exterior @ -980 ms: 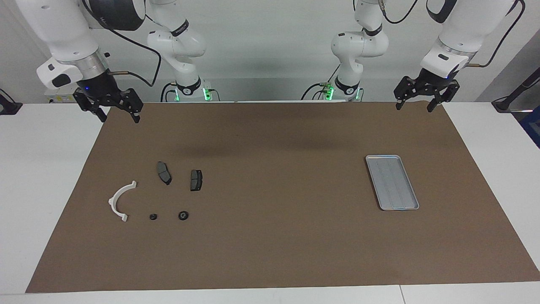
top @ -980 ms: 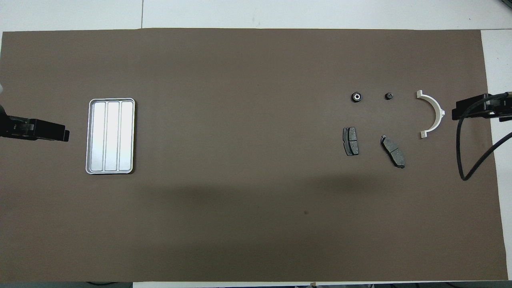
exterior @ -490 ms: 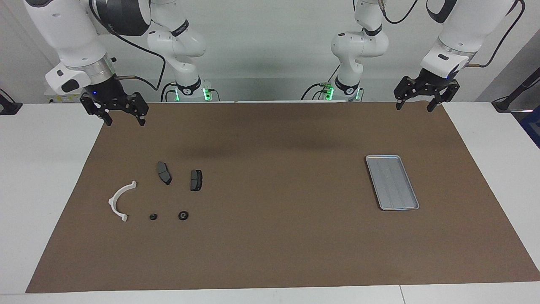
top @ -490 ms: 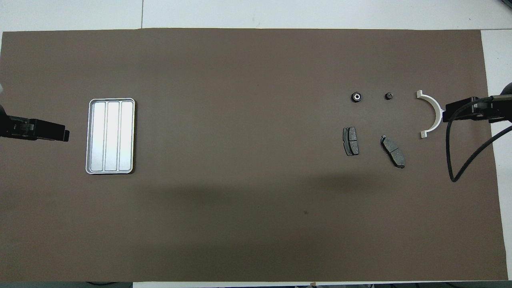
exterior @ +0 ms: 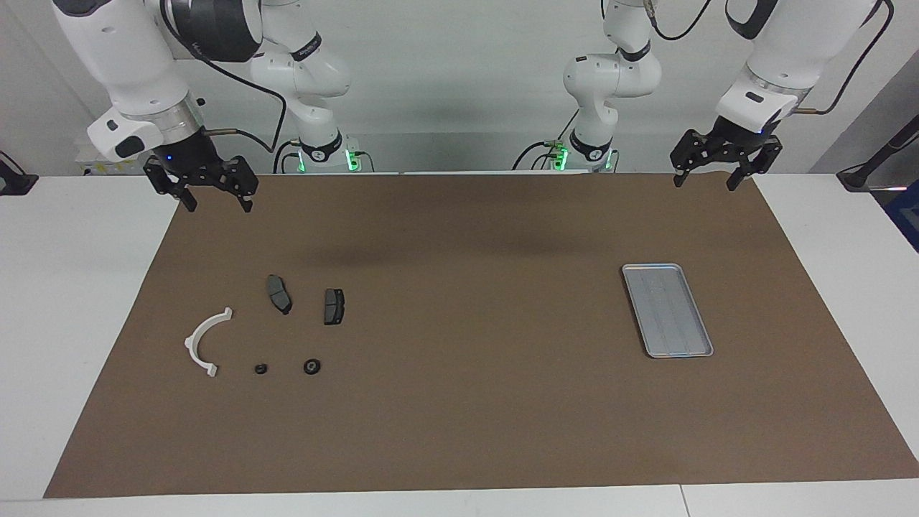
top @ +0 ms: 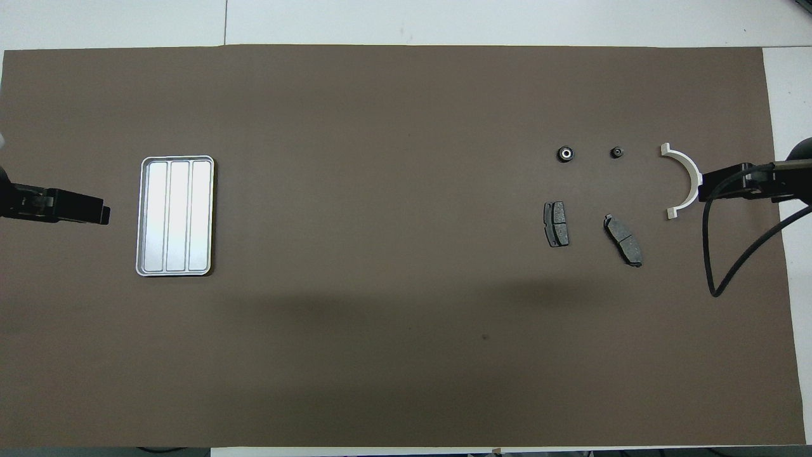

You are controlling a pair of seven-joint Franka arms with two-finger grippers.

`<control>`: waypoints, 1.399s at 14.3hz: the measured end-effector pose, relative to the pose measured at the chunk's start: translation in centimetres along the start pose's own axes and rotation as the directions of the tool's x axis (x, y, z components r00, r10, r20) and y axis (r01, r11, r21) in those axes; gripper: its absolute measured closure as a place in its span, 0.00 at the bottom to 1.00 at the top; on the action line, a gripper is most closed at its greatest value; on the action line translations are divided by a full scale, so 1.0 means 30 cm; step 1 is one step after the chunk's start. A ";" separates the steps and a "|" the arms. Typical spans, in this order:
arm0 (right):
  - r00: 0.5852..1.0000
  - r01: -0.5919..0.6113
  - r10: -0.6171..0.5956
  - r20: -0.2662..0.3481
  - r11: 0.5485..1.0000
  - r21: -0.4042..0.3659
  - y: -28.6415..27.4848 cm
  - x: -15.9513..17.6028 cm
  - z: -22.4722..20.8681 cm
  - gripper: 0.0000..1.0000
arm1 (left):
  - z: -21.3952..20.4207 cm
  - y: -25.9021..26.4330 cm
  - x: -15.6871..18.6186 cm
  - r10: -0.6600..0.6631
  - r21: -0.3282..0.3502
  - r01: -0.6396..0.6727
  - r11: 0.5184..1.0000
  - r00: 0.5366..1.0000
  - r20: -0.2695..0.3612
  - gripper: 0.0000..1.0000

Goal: Pick bearing gear from pile to tray

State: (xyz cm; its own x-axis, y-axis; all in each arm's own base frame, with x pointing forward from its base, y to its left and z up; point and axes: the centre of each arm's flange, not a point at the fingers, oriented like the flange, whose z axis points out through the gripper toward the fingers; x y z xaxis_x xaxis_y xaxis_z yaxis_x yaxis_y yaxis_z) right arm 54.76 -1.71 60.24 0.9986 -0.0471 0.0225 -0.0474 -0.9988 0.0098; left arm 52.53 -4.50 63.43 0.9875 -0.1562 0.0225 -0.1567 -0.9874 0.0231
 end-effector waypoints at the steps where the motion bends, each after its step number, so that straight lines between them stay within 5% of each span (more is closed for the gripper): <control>1: 1.000 -0.009 0.009 -0.007 1.000 -0.002 -0.001 0.003 0.005 0.00 | 0.000 0.000 0.000 0.000 0.000 0.000 1.000 1.000 0.000 0.00; 20: 0.986 -0.162 0.160 -0.045 0.986 -0.036 -0.229 0.172 0.559 0.00 | 0.000 0.000 0.000 0.000 0.000 0.000 1.000 1.000 0.000 0.00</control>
State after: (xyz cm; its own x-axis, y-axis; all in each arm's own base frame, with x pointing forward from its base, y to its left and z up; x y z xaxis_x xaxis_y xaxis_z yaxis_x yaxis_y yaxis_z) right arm 60.61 4.71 43.52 0.9761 -0.2060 0.0689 -0.2092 -0.9770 0.0421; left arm 52.53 -4.50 63.43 0.9875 -0.1562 0.0224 -0.1567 -0.9874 0.0231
